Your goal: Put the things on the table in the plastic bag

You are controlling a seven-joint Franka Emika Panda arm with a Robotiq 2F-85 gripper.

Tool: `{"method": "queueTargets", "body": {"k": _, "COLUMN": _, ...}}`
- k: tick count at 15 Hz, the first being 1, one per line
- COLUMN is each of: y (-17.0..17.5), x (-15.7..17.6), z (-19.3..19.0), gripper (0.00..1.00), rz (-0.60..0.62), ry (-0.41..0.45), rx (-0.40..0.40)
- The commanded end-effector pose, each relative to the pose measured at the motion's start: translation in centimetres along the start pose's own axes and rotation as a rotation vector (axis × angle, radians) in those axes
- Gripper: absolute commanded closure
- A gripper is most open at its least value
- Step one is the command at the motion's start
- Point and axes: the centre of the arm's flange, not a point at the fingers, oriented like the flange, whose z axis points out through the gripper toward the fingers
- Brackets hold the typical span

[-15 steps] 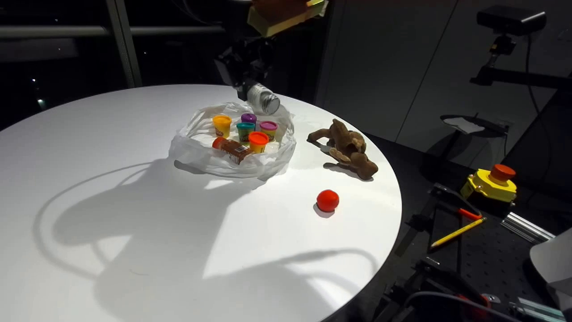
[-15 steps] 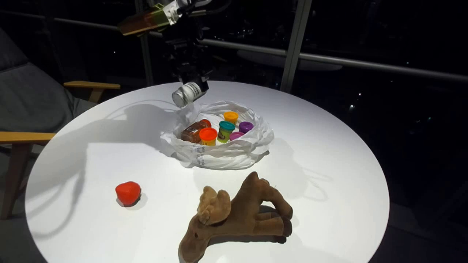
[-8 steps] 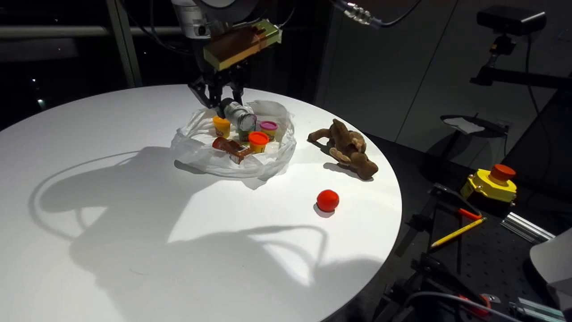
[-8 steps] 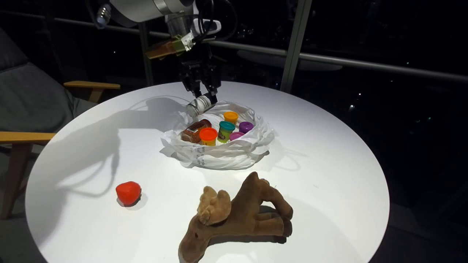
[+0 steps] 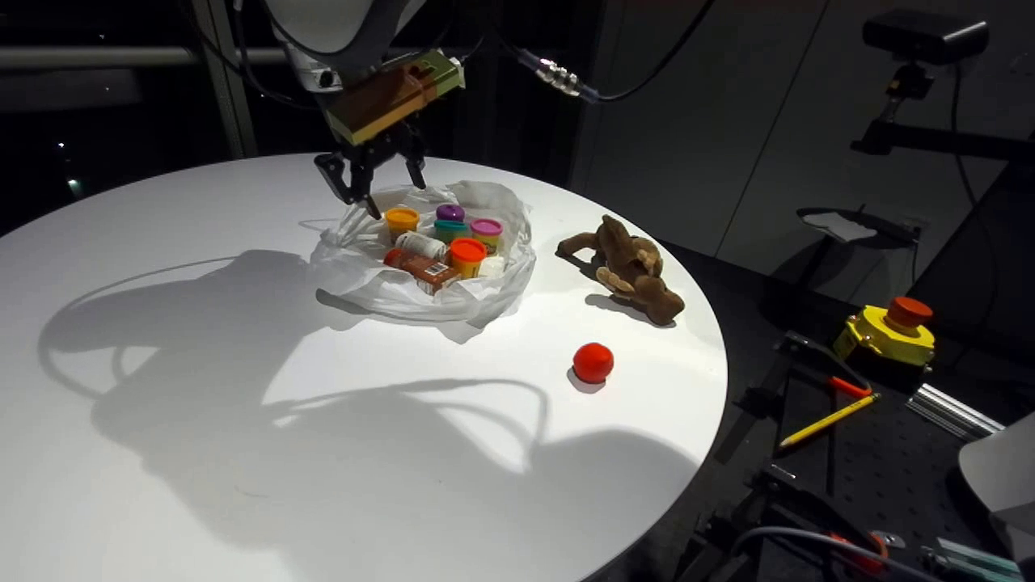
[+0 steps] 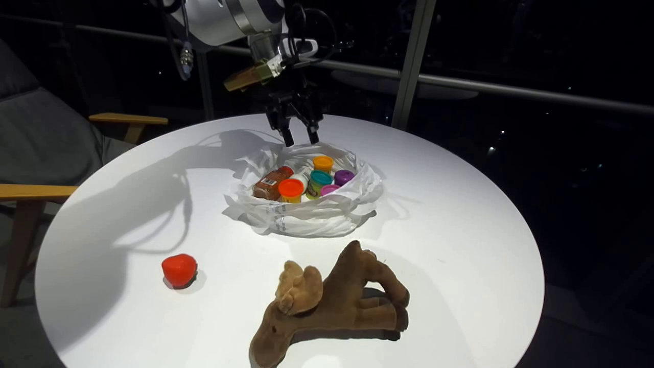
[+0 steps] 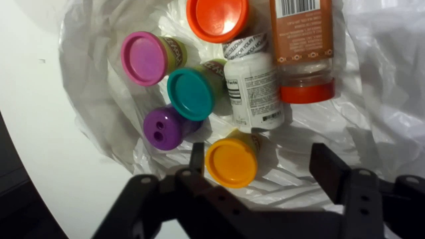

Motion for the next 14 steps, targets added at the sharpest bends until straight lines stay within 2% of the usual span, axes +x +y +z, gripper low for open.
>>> {"method": "queueTargets", "body": {"k": 1, "y": -0.2, "x": -0.2, "z": -3.9, "gripper": 0.00, "rz": 0.016, "ry": 0.034, "rx": 0.014}}
{"method": "queueTargets", "body": {"k": 5, "y": 0.9, "x": -6.7, "z": -7.3, "gripper": 0.00, "rz": 0.065, "ry": -0.006, "rx": 0.116}}
{"method": "queueTargets", "body": {"k": 9, "y": -0.5, "x": -12.0, "z": -8.2, "gripper": 0.00, "rz": 0.162, "ry": -0.082, "rx": 0.207}}
{"method": "queueTargets", "body": {"k": 11, "y": -0.9, "x": -14.4, "z": -8.2, "gripper": 0.00, "rz": 0.216, "ry": -0.099, "rx": 0.188}}
{"method": "queueTargets", "body": {"k": 14, "y": -0.6, "x": -17.9, "z": -6.4, "gripper": 0.00, "rz": 0.215, "ry": -0.128, "rx": 0.150}}
